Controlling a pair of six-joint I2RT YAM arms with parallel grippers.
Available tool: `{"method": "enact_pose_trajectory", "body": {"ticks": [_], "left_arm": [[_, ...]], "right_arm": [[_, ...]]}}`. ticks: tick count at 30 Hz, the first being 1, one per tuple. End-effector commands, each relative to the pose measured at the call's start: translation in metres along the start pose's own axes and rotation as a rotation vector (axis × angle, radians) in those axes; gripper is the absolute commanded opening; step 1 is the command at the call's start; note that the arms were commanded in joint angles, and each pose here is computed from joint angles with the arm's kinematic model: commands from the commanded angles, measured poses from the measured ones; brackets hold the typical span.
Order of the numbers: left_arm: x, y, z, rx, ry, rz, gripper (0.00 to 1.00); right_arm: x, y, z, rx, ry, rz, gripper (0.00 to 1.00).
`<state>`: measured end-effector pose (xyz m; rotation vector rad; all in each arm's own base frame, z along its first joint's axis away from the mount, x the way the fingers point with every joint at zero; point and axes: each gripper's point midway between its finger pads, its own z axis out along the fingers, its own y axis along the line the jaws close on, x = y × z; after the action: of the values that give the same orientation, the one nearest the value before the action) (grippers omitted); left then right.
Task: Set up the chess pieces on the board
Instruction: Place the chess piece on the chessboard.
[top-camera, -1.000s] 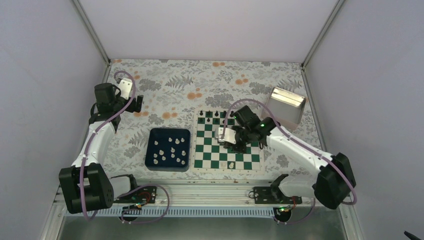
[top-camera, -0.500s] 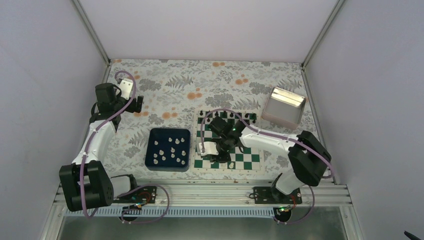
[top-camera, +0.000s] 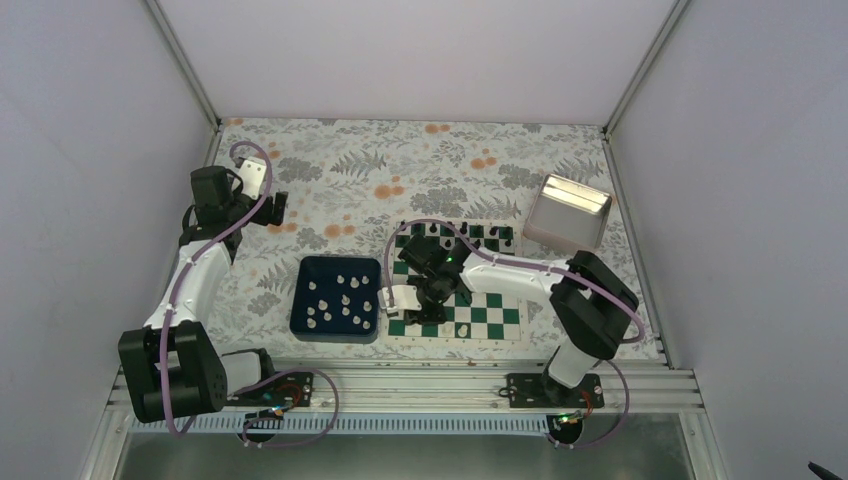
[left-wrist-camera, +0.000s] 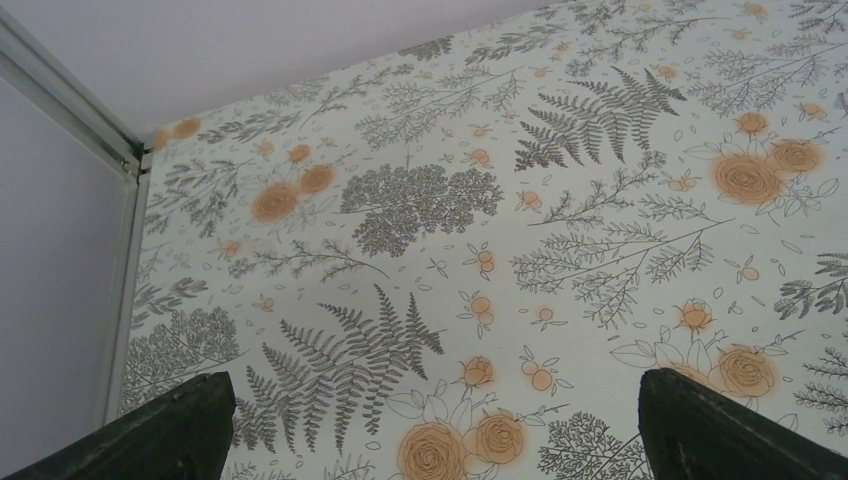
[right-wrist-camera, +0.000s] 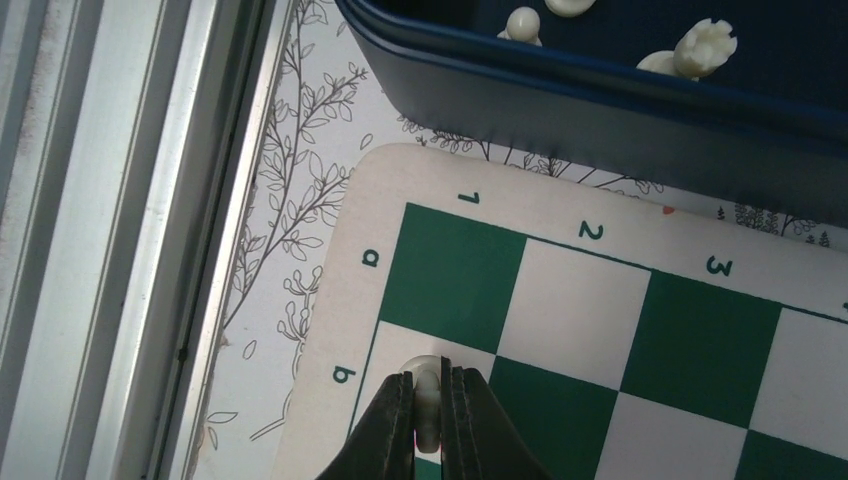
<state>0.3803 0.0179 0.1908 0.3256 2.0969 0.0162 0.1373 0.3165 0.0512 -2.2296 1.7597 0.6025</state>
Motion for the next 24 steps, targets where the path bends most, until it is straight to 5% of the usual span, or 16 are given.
{"method": "enact_pose_trajectory", "body": {"ticks": [1,24], "left_arm": [[-0.007,-0.001,0.001,0.018,-0.025,0.015,1.00],[-0.006,-0.002,0.001,0.024,-0.021,0.013,1.00]], "right_arm": [[-0.007,0.001,0.006,-0.021,-0.018,0.002,0.04],[0.012,0.013,0.016,-0.047,0.031,0.027,0.04]]}}
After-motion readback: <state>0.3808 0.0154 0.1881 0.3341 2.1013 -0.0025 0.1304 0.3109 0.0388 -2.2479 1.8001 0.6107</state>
